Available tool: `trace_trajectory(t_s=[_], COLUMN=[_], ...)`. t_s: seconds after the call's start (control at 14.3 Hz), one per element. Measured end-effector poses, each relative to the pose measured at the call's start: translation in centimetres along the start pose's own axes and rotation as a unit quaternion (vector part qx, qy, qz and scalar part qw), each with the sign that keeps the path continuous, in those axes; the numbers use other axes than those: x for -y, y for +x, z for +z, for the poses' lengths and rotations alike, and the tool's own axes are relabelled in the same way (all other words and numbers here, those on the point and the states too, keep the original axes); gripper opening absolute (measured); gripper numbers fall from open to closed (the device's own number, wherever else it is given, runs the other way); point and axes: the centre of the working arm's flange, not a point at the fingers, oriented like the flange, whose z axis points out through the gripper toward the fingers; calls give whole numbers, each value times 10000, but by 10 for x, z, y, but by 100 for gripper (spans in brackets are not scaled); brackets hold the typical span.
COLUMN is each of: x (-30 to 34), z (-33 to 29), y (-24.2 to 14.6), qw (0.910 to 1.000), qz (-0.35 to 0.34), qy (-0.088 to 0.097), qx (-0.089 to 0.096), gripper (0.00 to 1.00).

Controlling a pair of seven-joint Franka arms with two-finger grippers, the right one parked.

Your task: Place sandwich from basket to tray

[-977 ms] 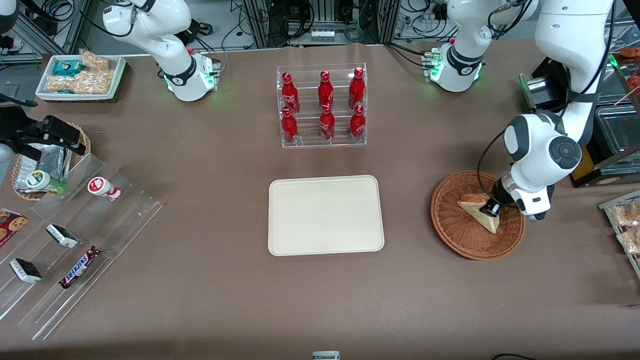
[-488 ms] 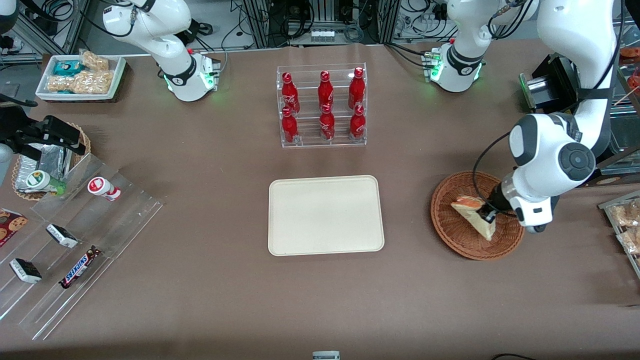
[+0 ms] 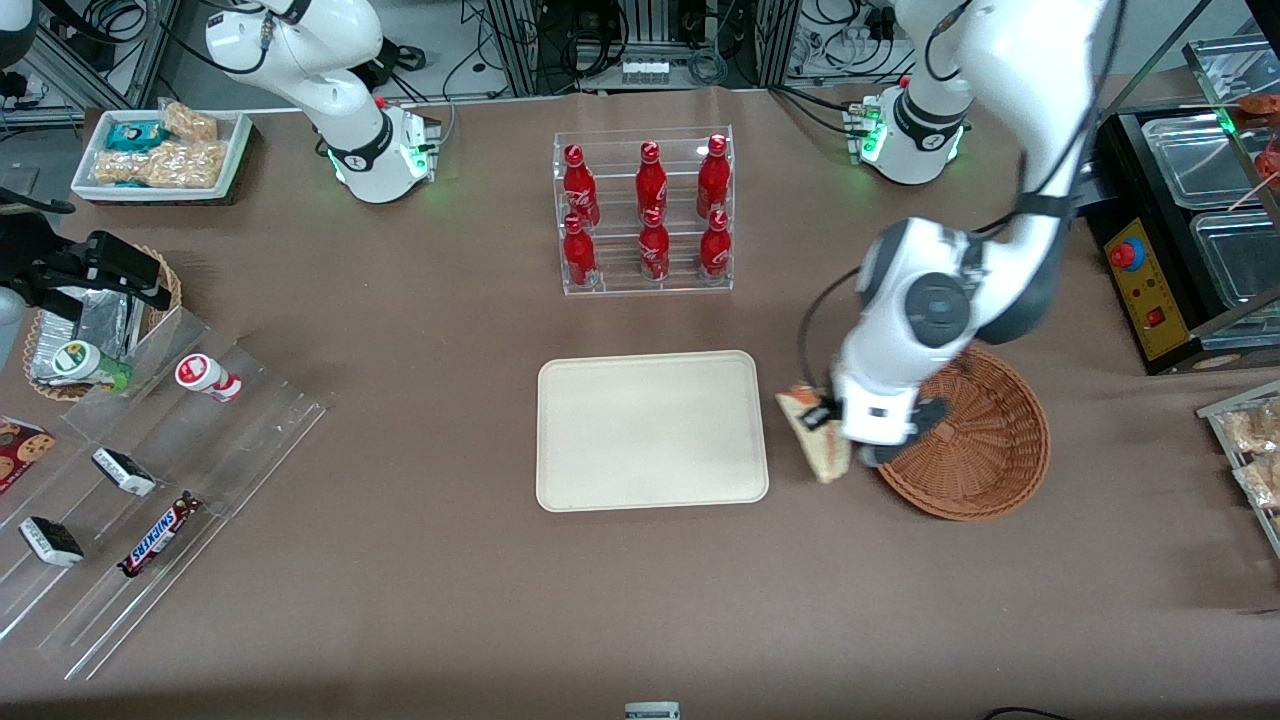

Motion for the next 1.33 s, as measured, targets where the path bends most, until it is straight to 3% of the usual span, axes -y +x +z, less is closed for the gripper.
trace_trajectory(t_s=[0.35, 0.63, 0.77, 1.05, 1.33], x=[-92, -122, -126, -132, -142], z=[48, 85, 97, 103, 70], y=[-83, -136, -148, -156, -151], qw=[9963, 9903, 9890, 9881, 9871], qz=[858, 1387, 1475, 1522, 1524], qy=[-48, -38, -11, -183, -383], qx=[37, -73, -70, -149, -295], gripper=[15, 15, 14, 18, 53])
